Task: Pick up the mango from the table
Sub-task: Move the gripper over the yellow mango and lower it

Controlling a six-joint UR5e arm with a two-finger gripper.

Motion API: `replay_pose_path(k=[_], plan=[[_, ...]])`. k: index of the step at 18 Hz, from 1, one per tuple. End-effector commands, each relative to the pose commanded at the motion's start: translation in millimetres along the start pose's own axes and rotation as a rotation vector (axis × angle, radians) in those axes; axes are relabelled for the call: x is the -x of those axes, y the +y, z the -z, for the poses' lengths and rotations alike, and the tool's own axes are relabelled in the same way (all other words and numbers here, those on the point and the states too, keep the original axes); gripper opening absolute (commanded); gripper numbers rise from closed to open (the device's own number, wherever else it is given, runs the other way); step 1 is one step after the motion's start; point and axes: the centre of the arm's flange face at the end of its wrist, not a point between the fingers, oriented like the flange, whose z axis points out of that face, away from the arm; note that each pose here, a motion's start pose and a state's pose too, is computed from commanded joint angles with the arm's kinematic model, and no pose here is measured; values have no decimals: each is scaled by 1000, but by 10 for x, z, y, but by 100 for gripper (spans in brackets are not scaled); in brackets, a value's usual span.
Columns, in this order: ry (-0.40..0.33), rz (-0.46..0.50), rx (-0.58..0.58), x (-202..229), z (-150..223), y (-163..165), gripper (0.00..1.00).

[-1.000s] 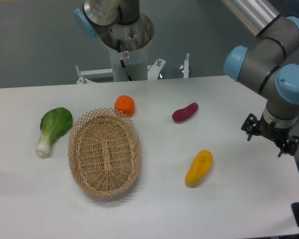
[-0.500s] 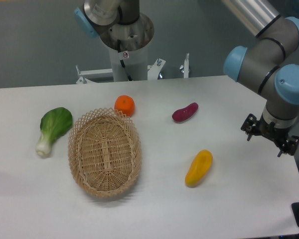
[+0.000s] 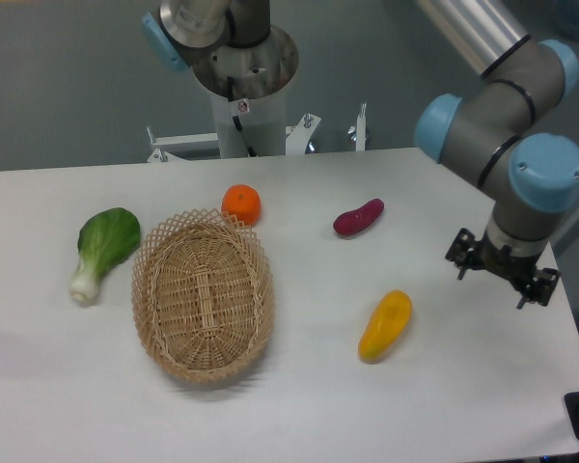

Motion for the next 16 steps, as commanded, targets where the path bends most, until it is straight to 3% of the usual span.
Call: replay_pose_path(k=[8,16], plan=[[63,-29,26,-538,-371,-558,100],[88,12,51,-655,-678,-837,100]])
